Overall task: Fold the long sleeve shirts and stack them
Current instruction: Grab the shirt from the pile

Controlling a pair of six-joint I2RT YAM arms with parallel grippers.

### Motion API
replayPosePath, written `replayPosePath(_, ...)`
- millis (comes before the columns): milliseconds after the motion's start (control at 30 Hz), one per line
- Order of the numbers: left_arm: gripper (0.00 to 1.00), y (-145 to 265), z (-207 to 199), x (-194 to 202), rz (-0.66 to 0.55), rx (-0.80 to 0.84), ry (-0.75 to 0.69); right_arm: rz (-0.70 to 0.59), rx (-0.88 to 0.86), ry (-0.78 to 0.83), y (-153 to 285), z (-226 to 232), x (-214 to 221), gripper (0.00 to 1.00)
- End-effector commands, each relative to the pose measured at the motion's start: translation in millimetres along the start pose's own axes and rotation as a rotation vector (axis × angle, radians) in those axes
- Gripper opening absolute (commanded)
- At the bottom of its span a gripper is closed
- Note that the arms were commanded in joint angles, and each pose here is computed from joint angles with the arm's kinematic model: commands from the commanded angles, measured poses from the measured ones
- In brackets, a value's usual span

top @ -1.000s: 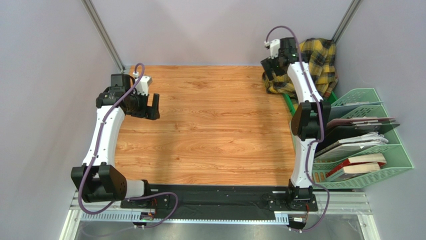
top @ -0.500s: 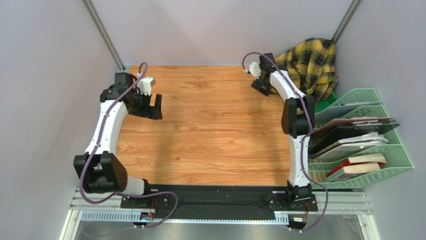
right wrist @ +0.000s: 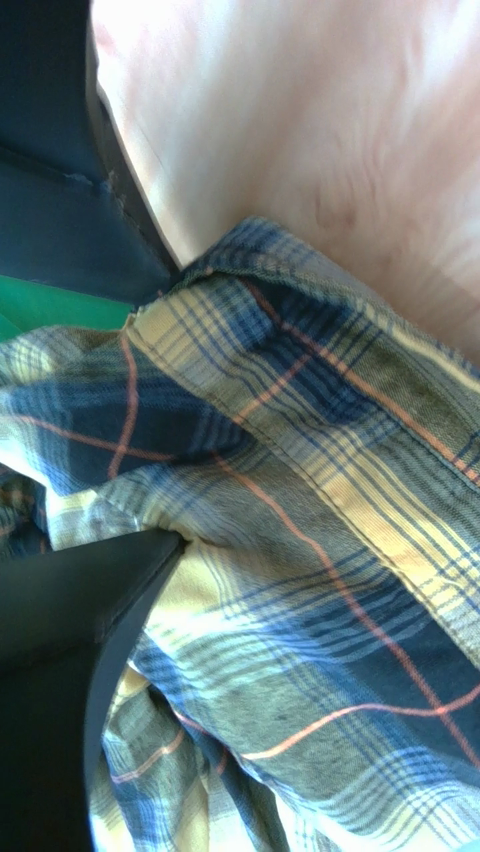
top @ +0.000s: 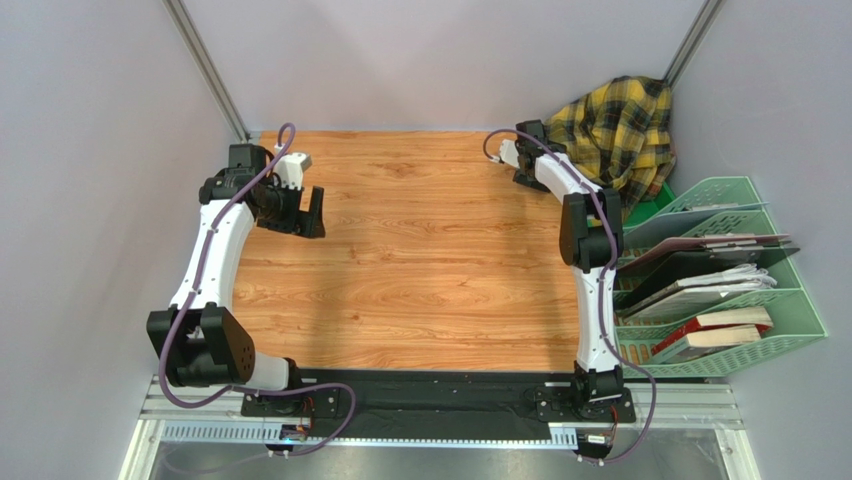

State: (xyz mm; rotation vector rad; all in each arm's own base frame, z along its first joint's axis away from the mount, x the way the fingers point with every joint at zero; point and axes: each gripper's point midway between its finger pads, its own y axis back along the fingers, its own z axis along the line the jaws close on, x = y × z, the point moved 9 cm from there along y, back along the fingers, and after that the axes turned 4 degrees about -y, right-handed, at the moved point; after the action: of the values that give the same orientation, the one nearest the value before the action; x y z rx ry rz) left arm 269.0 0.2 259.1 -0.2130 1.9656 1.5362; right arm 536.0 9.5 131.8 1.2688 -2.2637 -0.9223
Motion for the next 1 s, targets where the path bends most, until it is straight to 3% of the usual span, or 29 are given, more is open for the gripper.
replayPosePath(0,0.99,10,2,-11,-0.047,-0.013,-0.036,0.027,0.158,-0.030,-1,-35,1,0.70)
replayPosePath(200,0.99,14,0,-11,-0.062,-0.020,-0.036,-0.021,0.182,-0.131,38,-64,11,0.31)
replayPosePath(267,0.99,13,0,-12,-0.069,-0.011,-0.033,-0.057,0.224,-0.197,62,-82,16,0.06)
replayPosePath(300,0.99,13,-1,-11,-0.069,-0.006,-0.031,-0.070,0.243,-0.228,72,-91,19,0.00)
replayPosePath(433,0.99,11,1,-12,-0.077,-0.022,-0.022,-0.173,0.390,-0.462,116,-145,39,0.00)
replayPosePath(567,0.99,14,2,-16,-0.094,-0.038,-0.023,-0.373,0.629,-0.755,183,-214,68,0.00)
replayPosePath(700,0.99,18,2,-21,-0.114,-0.049,-0.035,-0.542,0.811,-0.903,237,-252,100,0.00)
replayPosePath(833,0.99,22,3,-25,-0.127,-0.061,-0.033,-0.813,0.968,-1.064,309,-283,123,0.00)
replayPosePath(967,0.99,25,3,-26,-0.131,-0.086,-0.018,-1.255,1.049,-1.091,410,-297,137,0.00)
